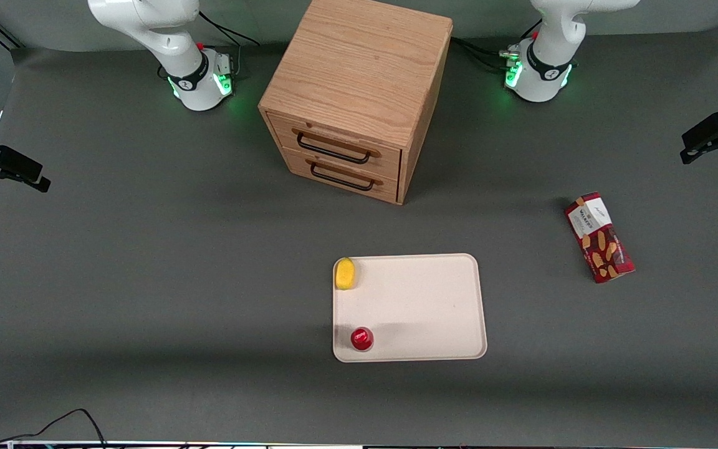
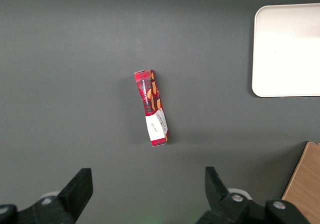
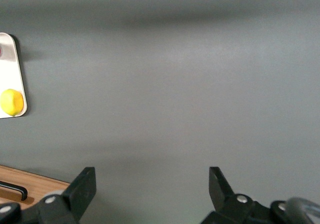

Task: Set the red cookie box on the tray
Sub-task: 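Lower the open left gripper onto the red tartan shortbread box and grasp it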

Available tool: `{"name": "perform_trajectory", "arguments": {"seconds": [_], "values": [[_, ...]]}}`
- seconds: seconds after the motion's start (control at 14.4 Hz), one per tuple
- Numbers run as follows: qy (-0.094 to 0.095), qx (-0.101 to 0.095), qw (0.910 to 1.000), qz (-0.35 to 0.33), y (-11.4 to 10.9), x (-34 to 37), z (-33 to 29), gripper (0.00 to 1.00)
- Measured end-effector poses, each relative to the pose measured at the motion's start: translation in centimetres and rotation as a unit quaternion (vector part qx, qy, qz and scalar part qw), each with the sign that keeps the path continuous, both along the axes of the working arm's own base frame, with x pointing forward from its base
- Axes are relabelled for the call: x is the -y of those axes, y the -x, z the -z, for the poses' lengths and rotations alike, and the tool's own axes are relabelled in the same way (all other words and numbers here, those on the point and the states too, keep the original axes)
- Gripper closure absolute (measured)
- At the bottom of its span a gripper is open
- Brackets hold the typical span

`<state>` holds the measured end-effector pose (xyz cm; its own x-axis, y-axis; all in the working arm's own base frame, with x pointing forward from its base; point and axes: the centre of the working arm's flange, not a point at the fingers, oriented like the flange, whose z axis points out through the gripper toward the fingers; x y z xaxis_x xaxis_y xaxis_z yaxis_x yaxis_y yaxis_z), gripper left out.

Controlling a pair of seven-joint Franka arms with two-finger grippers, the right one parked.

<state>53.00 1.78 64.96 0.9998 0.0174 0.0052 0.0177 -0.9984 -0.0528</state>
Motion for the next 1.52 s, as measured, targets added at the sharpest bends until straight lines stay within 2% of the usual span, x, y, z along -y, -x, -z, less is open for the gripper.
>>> {"name": "perform_trajectory", "arguments": {"seconds": [0.35, 0.83, 1.11, 1.39, 1.52], "values": [[-0.002, -0.007, 1.0000, -0.002, -0.2, -0.3, 0.6, 0.00], [-0.007, -0.036, 0.9993, -0.008, -1.7, -1.2, 5.5, 0.00], [-0.006, -0.015, 0.9993, -0.032, -2.5, -5.2, 15.9, 0.00], [-0.004, 0.012, 0.9994, -0.032, -0.8, -5.9, 26.0, 0.00], [-0.002, 0.017, 0.9994, -0.029, 0.2, -5.6, 29.8, 0.00]]}}
